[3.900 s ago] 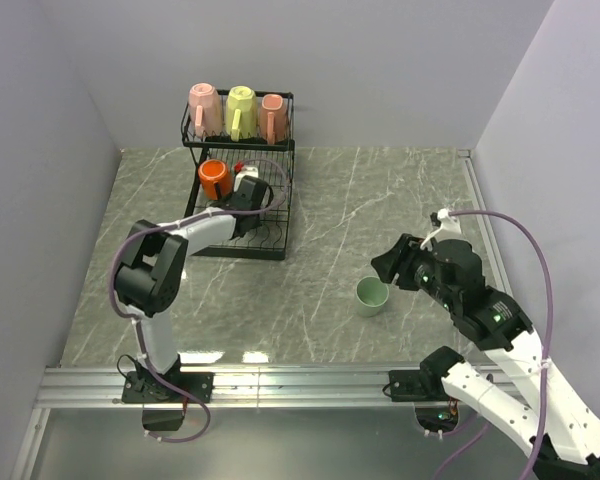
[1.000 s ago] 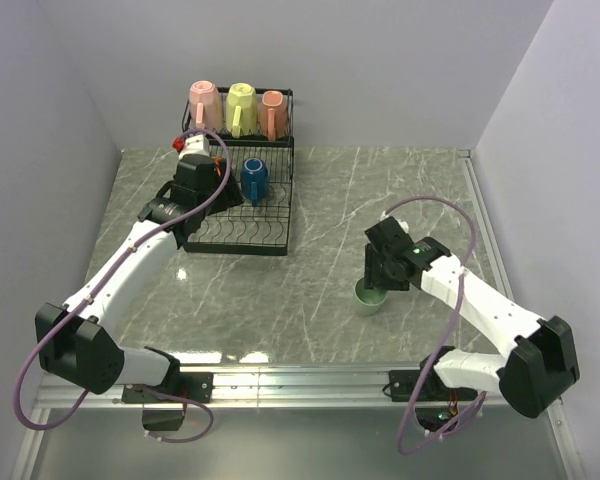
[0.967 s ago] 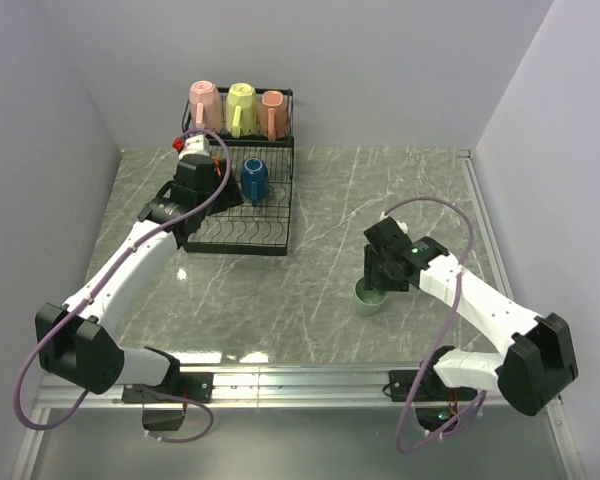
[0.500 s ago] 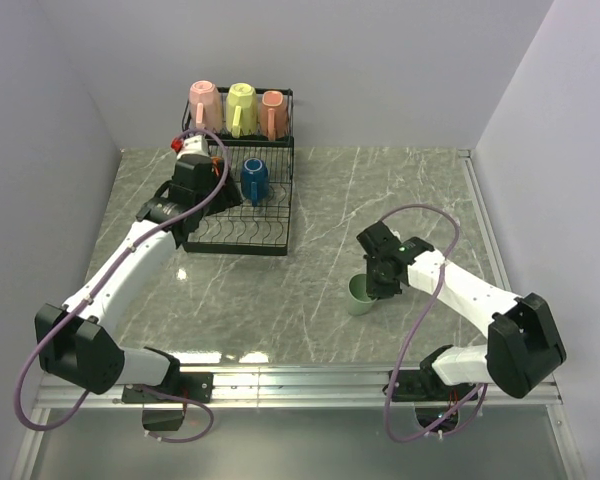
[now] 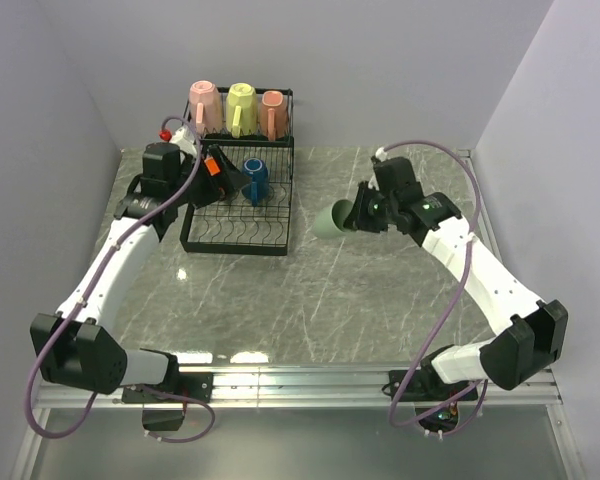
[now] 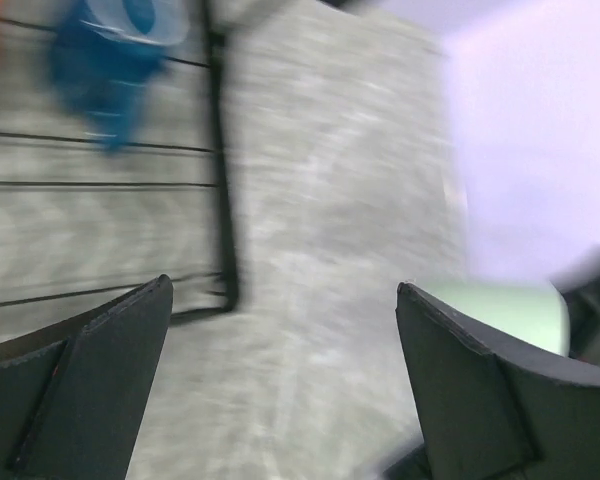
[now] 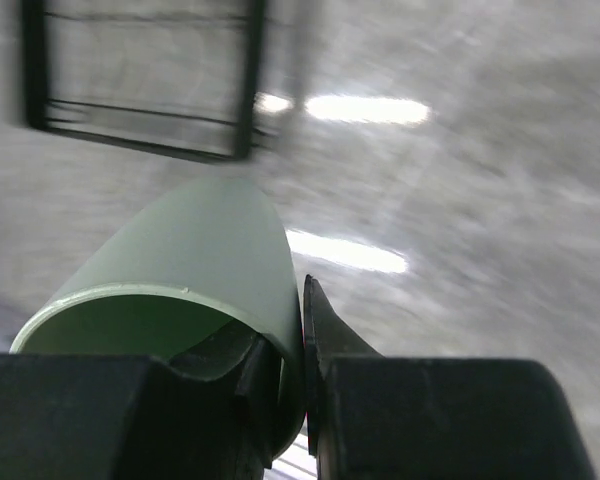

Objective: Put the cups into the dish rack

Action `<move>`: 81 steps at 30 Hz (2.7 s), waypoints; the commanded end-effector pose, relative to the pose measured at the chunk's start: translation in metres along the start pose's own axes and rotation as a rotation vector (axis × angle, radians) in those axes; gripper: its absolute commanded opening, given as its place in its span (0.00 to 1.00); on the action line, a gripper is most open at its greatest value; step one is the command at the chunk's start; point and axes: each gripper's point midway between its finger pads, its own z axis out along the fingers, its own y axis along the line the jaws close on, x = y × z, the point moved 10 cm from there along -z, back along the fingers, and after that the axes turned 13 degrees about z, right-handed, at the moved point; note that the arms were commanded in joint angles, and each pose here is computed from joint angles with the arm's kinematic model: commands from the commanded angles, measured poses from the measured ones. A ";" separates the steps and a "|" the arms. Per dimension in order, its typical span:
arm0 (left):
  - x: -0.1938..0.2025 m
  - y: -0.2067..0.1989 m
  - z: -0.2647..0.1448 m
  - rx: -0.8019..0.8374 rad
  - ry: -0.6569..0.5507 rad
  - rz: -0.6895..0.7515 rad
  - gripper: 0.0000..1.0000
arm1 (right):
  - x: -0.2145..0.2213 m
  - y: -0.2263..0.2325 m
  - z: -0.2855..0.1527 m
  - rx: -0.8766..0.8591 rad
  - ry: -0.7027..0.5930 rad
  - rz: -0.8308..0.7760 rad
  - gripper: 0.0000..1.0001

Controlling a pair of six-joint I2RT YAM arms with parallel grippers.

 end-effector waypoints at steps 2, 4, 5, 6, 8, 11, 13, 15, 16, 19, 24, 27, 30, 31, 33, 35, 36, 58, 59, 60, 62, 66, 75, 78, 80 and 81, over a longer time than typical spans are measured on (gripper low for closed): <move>0.000 -0.032 -0.024 0.445 -0.040 -0.027 0.99 | -0.026 0.043 -0.020 -0.432 0.015 0.053 0.00; -0.002 -0.043 -0.033 0.609 -0.072 -0.026 0.99 | -0.025 0.052 -0.025 -0.583 0.108 0.107 0.00; 0.009 -0.040 -0.030 0.645 -0.045 -0.051 0.99 | -0.030 0.060 -0.026 -0.673 0.106 0.099 0.00; 0.010 -0.043 -0.033 0.697 -0.039 -0.091 0.99 | -0.028 0.062 -0.027 -0.737 0.166 0.102 0.00; 0.018 -0.043 -0.037 0.790 -0.057 -0.078 0.99 | -0.033 0.073 -0.028 -0.834 0.201 0.130 0.00; 0.027 -0.043 -0.042 0.840 -0.055 -0.146 0.99 | -0.034 0.079 -0.027 -0.925 0.252 0.163 0.00; 0.031 -0.043 -0.045 0.859 -0.070 -0.162 0.99 | -0.034 0.080 -0.026 -0.946 0.284 0.198 0.00; 0.035 -0.045 -0.051 0.915 -0.107 -0.190 0.99 | -0.033 0.080 -0.022 -0.971 0.290 0.208 0.00; 0.036 -0.045 -0.052 0.937 -0.115 -0.200 0.99 | -0.033 0.080 -0.021 -0.974 0.300 0.228 0.00; 0.035 -0.049 -0.061 1.010 -0.160 -0.210 0.99 | -0.031 0.078 -0.017 -0.980 0.312 0.243 0.00; 0.034 -0.052 -0.071 1.025 -0.186 -0.210 0.99 | -0.036 0.077 -0.014 -0.975 0.288 0.282 0.00; 0.035 -0.054 -0.073 1.028 -0.189 -0.210 0.99 | -0.038 0.080 -0.012 -0.977 0.306 0.276 0.00; 0.036 -0.057 -0.067 1.009 -0.175 -0.201 0.99 | -0.036 0.082 -0.010 -0.970 0.316 0.272 0.00; 0.036 -0.058 -0.065 0.995 -0.171 -0.214 0.99 | -0.032 0.084 -0.010 -0.972 0.328 0.260 0.00; 0.038 -0.063 -0.062 1.000 -0.173 -0.213 0.99 | -0.027 0.085 -0.008 -0.963 0.343 0.257 0.00; 0.039 -0.071 -0.057 0.998 -0.161 -0.230 0.99 | -0.020 0.087 -0.007 -0.957 0.360 0.243 0.00; 0.040 -0.072 -0.053 0.987 -0.151 -0.226 0.99 | -0.016 0.088 -0.006 -0.955 0.369 0.240 0.00; 0.042 -0.082 -0.056 0.903 -0.190 -0.235 0.12 | 0.012 0.076 -0.002 -0.915 0.397 0.209 0.00; 0.044 -0.080 -0.055 0.885 -0.184 -0.242 0.01 | 0.012 0.075 -0.001 -0.910 0.399 0.214 0.00; 0.044 -0.080 -0.058 0.879 -0.189 -0.238 0.01 | 0.012 0.075 -0.001 -0.908 0.398 0.210 0.00; 0.045 -0.078 -0.057 0.828 -0.173 -0.232 0.00 | 0.013 0.073 0.003 -0.875 0.406 0.220 0.15; 0.044 -0.069 -0.051 0.625 -0.114 -0.186 0.00 | 0.009 0.062 0.004 -0.778 0.343 0.188 0.84; 0.023 -0.031 -0.035 0.149 -0.049 -0.023 0.00 | 0.014 -0.010 0.008 -0.374 0.215 0.236 0.87; 0.014 -0.016 -0.025 -0.052 0.022 0.068 0.00 | 0.021 -0.031 0.018 -0.229 0.264 0.228 0.84; 0.005 -0.008 -0.023 -0.168 0.049 0.133 0.01 | 0.028 -0.040 0.020 -0.184 0.294 0.225 0.82; 0.006 -0.001 -0.012 -0.223 0.079 0.149 0.00 | 0.030 -0.043 0.021 -0.177 0.300 0.220 0.82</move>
